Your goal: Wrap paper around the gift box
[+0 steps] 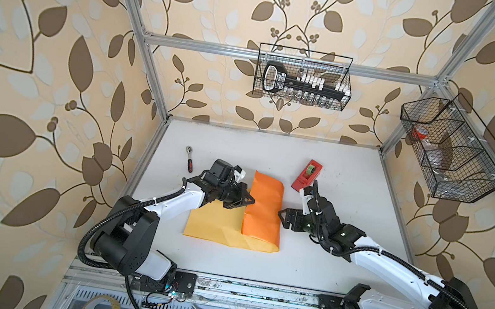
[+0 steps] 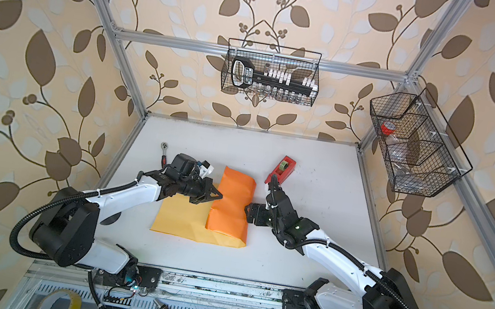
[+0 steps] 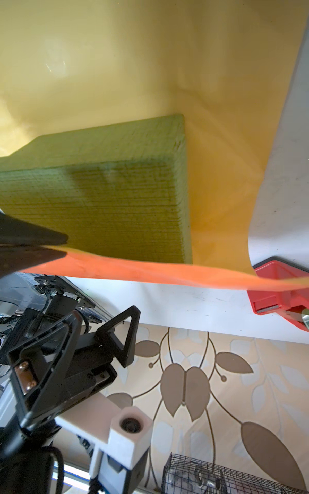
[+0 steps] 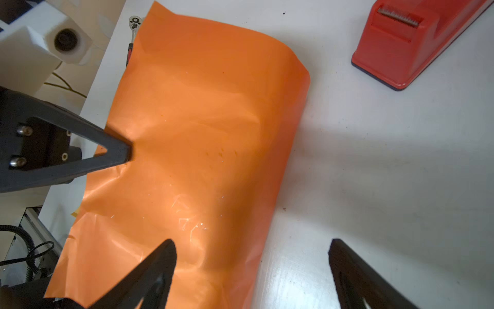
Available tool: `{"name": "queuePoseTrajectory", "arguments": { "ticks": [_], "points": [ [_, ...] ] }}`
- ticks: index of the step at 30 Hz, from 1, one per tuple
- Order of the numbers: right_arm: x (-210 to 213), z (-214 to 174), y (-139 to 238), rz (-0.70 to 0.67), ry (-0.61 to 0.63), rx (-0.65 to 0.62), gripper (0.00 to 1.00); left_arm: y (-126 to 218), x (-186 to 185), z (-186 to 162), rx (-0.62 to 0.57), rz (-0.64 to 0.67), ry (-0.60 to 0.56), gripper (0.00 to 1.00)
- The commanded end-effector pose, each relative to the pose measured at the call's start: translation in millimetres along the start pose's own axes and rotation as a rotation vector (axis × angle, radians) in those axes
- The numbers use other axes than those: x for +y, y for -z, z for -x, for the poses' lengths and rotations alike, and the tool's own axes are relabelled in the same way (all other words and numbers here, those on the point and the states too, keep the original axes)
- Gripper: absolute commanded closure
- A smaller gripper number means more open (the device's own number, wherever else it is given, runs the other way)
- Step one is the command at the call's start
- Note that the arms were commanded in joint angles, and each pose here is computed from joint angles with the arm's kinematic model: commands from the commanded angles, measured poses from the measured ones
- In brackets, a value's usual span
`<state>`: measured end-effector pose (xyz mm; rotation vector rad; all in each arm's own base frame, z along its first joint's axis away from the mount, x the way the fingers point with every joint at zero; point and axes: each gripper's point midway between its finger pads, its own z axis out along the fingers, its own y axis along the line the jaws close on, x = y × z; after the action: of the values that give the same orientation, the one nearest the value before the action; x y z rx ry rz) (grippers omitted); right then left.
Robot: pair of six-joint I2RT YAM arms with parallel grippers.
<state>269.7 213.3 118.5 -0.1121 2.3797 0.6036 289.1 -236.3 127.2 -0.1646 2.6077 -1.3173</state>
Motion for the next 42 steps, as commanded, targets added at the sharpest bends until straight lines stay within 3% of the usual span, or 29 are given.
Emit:
{"name": "queuePoseTrajectory", "arguments": {
  "ticks": [1,42],
  "points": [
    [9.8,11.8,-1.9,0.031,-0.003,-0.015,0.09,8.3,-6.2,0.7,-0.014,-0.030,-0.036,1.00],
    [20.1,15.2,-59.1,0.034,-0.020,0.122,0.07,11.8,21.5,-6.2,-0.025,0.022,0.009,1.00]
  ]
}}
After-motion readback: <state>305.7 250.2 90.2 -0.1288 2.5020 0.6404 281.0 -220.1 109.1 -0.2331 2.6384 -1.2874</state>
